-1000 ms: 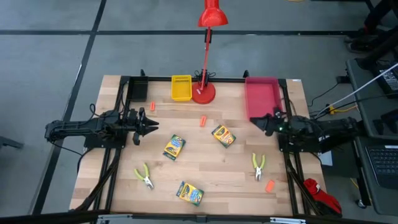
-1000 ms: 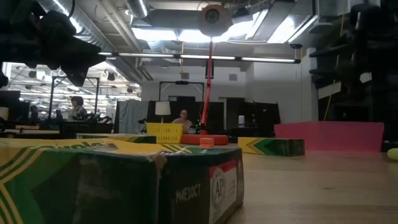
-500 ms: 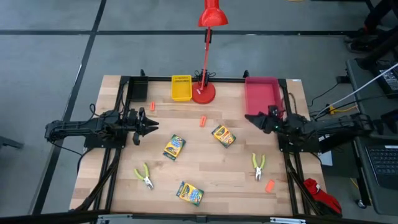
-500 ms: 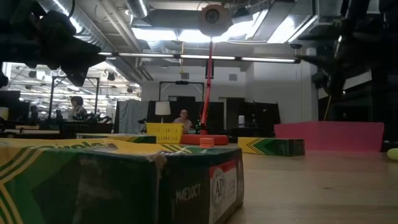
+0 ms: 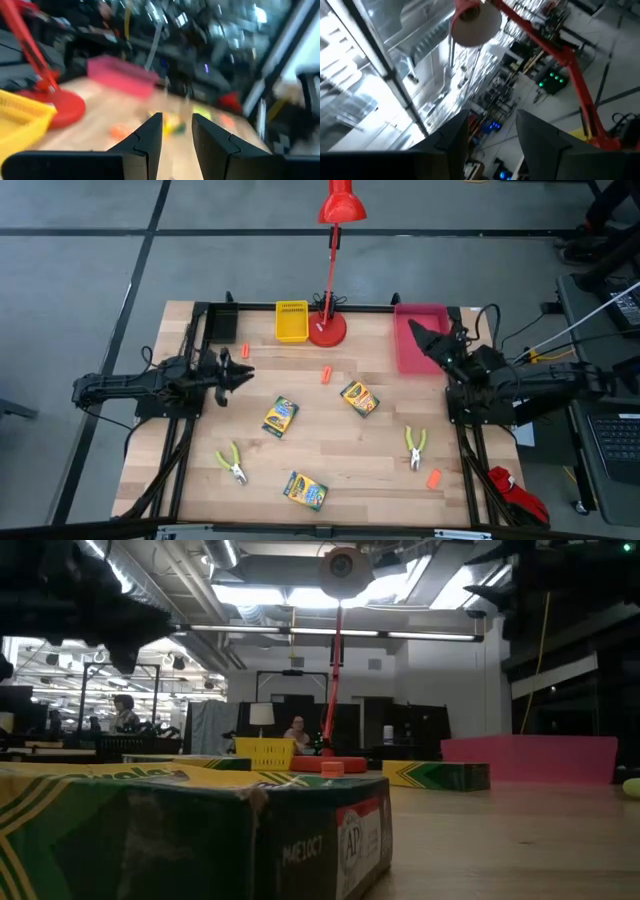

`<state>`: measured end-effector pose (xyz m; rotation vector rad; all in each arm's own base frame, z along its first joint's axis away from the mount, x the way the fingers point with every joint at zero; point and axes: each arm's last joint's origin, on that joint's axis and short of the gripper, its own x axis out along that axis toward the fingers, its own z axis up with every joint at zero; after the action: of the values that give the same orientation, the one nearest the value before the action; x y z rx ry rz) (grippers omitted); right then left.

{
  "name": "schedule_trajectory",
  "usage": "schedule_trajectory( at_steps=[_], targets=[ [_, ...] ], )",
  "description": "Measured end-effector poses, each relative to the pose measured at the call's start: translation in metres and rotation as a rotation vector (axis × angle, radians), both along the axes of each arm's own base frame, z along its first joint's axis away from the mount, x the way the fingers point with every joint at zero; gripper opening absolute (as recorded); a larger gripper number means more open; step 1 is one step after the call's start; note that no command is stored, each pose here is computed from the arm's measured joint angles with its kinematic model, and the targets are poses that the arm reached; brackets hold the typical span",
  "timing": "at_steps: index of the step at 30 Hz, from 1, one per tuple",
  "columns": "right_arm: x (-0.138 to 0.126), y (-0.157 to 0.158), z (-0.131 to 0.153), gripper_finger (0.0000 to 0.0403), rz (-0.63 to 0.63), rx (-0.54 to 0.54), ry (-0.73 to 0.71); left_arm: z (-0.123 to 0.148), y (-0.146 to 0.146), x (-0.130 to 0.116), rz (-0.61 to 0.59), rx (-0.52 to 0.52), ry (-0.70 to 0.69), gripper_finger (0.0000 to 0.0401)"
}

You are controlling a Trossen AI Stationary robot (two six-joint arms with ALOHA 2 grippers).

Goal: Pick & Place School Supplies
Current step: Adjust the yellow crayon box

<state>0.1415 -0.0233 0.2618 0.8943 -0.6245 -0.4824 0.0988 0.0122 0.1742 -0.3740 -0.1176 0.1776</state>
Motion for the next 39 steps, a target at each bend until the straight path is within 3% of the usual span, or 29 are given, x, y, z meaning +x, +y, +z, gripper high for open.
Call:
schedule_trajectory(
  at_steps=[4,7,15,19,22,26,33,39],
  targets=[
    [0.007,0.001,0.017,0.0166,0.045,-0.001,-0.037,0.017,0.003,-0.004,0.081,-0.219,-0.242,0.0102],
    [0.014,0.006,0.034,0.0166,0.133,-0.065,-0.048,0.026,0.005,-0.007,0.113,-0.332,-0.371,0.0102],
    [0.022,0.017,0.098,0.0166,0.183,-0.324,-0.091,0.046,0.001,-0.016,-0.071,-0.362,-0.595,0.0102],
    [0.023,0.018,0.114,0.0166,0.203,-0.348,-0.037,0.06,-0.004,-0.025,-0.216,-0.302,-0.714,0.0102],
    [0.024,0.02,0.123,0.0166,0.265,-0.373,0.015,0.073,-0.005,-0.03,-0.238,-0.259,-0.747,0.0102],
    [0.026,0.021,0.128,0.0166,0.32,-0.37,0.154,0.086,-0.005,-0.024,-0.195,-0.226,-0.6,0.0102],
    [0.024,0.021,0.116,0.0166,0.413,-0.178,0.469,0.103,0.0,0.009,-0.063,-0.241,-0.045,0.0102],
    [0.022,0.021,0.108,0.0166,0.45,-0.107,0.544,0.114,0.004,0.048,0.016,-0.299,0.272,0.0102]
  ],
)
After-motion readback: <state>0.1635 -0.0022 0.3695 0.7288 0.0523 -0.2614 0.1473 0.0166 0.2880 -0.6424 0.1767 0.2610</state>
